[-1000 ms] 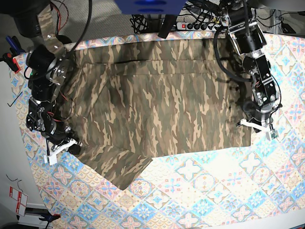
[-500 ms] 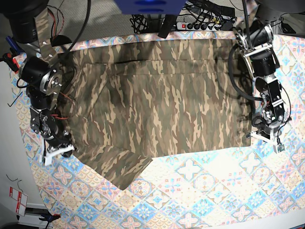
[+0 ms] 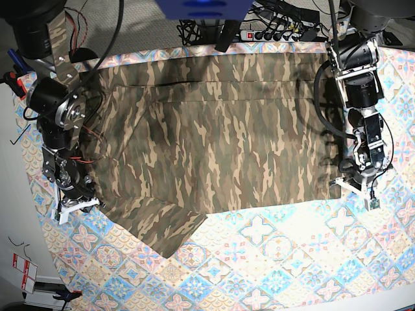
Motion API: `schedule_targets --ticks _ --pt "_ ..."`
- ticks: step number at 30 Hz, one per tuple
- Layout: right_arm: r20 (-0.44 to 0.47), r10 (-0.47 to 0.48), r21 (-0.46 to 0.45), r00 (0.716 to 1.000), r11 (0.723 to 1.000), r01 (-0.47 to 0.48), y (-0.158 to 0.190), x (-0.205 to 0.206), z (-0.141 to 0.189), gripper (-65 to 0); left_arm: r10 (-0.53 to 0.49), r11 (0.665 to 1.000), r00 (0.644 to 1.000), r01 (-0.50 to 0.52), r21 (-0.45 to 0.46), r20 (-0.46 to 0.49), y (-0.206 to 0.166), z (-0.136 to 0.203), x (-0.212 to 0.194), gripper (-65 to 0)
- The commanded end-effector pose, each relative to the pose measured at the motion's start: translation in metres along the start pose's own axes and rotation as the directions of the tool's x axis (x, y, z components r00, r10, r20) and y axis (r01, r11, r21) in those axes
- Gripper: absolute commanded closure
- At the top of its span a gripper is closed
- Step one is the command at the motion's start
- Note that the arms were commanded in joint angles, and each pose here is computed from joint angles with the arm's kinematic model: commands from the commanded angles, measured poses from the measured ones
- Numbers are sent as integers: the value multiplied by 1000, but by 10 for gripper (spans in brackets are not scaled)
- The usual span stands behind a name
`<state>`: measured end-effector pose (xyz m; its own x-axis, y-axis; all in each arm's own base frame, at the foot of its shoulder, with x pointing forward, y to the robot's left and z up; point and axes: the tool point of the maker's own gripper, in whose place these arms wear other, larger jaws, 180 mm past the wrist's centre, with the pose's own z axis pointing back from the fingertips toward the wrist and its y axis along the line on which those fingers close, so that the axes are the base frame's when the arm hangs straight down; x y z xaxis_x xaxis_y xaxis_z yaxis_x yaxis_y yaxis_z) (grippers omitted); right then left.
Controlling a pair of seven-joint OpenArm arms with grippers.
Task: Fold the T-shirt properly
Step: 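Move both grippers down along the shirt's side edges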
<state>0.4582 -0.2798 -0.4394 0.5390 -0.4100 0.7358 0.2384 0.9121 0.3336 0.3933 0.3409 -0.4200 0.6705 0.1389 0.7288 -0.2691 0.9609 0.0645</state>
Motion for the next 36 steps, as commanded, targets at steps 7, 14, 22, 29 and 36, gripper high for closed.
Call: schedule_targets --ticks 7,14,22,29,36 --pt "71 2 7 998 1000 -2 2 31 0 0 4 1000 998 -4 4 65 3 3 26 0" --pt "76 6 7 997 1000 -6 2 34 1 0 5 1000 998 -5 3 66 3 3 26 0" --pt "67 72 -66 995 996 -68 -39 63 23 0 -20 999 985 25 -25 172 -3 37 32 0" --pt "2 -15 -43 1000 999 15 -70 69 72 -32 66 998 976 -60 -36 208 27 78 5 0" --pt "-41 -22 37 999 999 24 -58 59 73 -221 85 996 980 -79 -38 181 36 90 -19 0"
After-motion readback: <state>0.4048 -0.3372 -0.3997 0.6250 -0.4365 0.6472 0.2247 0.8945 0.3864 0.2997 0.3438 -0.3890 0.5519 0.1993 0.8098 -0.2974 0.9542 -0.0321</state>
